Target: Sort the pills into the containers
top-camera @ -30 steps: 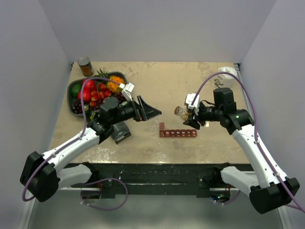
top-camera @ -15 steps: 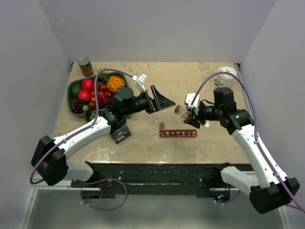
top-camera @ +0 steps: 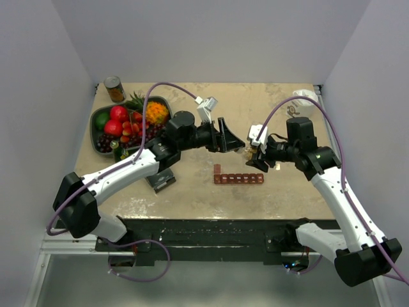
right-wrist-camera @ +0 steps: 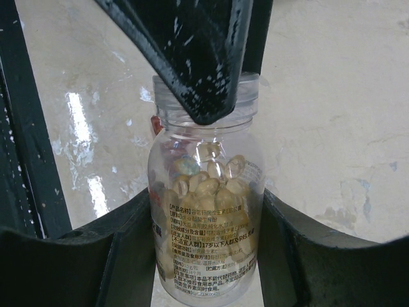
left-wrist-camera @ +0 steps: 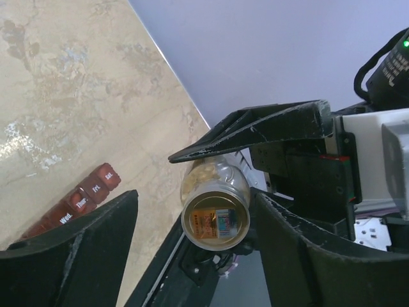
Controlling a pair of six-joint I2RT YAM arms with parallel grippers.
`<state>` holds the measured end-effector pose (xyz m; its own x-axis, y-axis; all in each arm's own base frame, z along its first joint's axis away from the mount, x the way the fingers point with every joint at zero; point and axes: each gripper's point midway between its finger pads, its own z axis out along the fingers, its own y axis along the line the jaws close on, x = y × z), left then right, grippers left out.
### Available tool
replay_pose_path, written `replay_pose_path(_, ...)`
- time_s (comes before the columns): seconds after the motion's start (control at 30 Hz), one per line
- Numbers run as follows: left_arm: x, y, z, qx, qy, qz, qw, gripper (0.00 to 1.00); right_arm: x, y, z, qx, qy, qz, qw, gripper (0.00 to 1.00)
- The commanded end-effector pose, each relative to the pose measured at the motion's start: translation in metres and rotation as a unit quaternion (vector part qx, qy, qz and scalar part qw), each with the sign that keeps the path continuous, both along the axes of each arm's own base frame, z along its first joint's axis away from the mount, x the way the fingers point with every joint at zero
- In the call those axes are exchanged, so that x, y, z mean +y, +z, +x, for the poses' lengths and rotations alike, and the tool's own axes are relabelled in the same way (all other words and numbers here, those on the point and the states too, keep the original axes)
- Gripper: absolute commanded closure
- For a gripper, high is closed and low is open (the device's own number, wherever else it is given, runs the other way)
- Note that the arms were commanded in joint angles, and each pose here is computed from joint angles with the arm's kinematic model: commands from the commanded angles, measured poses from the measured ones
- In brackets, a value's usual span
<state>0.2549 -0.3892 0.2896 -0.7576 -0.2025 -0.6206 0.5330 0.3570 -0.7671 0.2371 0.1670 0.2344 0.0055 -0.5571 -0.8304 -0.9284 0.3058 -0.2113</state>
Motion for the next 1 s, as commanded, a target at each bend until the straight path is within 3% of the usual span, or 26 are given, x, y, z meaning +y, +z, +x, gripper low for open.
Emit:
replay_pose_path(0.0,-0.009,0.018,-0.008,-0.042,-0.033,-0.002,0.999,0.25,0.006,0.015,0.004,-0.022,0.008,0.018,1.000,1.00)
replay_pose_path(0.1,-0.012,0.017,-0.012,-0.048,-0.049,0.003,0.998,0.30,0.006,0.014,0.003,-0.018,0.007,0.019,1.000,1.00)
replay_pose_path(0.2,-0.015,0.015,-0.016,-0.053,-0.063,0.004,0.997,0.46,0.006,0.014,0.004,-0.018,0.007,0.020,1.000,1.00)
replay_pose_path(0.23,-0.016,0.015,-0.016,-0.059,-0.065,0.006,0.996,0.58,0.007,0.014,0.003,-0.017,0.007,0.021,1.000,1.00)
replay_pose_path(0.33,-0.016,0.012,-0.017,-0.082,-0.081,0.016,0.993,0.71,0.009,0.016,0.001,-0.011,0.011,0.030,0.999,1.00)
replay_pose_path(0.4,-0.016,0.012,-0.023,-0.108,-0.105,0.019,0.988,0.73,0.013,0.018,-0.003,0.001,0.016,0.043,0.999,1.00)
replay_pose_path(0.5,-0.014,0.006,-0.039,-0.182,-0.172,0.031,0.968,0.75,0.023,0.022,-0.016,0.032,0.039,0.074,0.996,1.00)
replay_pose_path(0.57,-0.011,-0.003,-0.046,-0.239,-0.219,0.045,0.945,0.77,0.030,0.023,-0.027,0.058,0.062,0.099,0.991,1.00)
replay_pose_path(0.6,-0.011,-0.007,-0.057,-0.278,-0.263,0.042,0.923,0.77,0.033,0.024,-0.032,0.074,0.069,0.111,0.989,1.00)
replay_pose_path(0.67,-0.006,-0.015,-0.070,-0.312,-0.310,0.041,0.897,0.77,0.041,0.024,-0.046,0.110,0.095,0.138,0.980,1.00)
replay_pose_path(0.7,-0.001,-0.018,-0.079,-0.349,-0.338,0.039,0.873,0.77,0.043,0.023,-0.050,0.124,0.102,0.146,0.976,1.00)
replay_pose_path(0.77,0.005,-0.022,-0.086,-0.374,-0.356,0.040,0.855,0.73,0.048,0.026,-0.062,0.161,0.122,0.173,0.964,1.00)
replay_pose_path(0.8,0.007,-0.019,-0.084,-0.412,-0.357,0.046,0.837,0.66,0.050,0.025,-0.064,0.170,0.129,0.181,0.960,1.00)
replay_pose_path(0.87,0.011,-0.018,-0.082,-0.429,-0.354,0.059,0.829,0.57,0.054,0.029,-0.071,0.199,0.140,0.202,0.949,1.00)
replay_pose_path(0.9,0.012,-0.014,-0.077,-0.446,-0.341,0.068,0.825,0.43,0.055,0.030,-0.071,0.200,0.143,0.207,0.947,1.00)
replay_pose_path(0.97,0.015,-0.010,-0.071,-0.459,-0.320,0.078,0.825,0.29,0.056,0.030,-0.071,0.204,0.145,0.210,0.945,1.00)
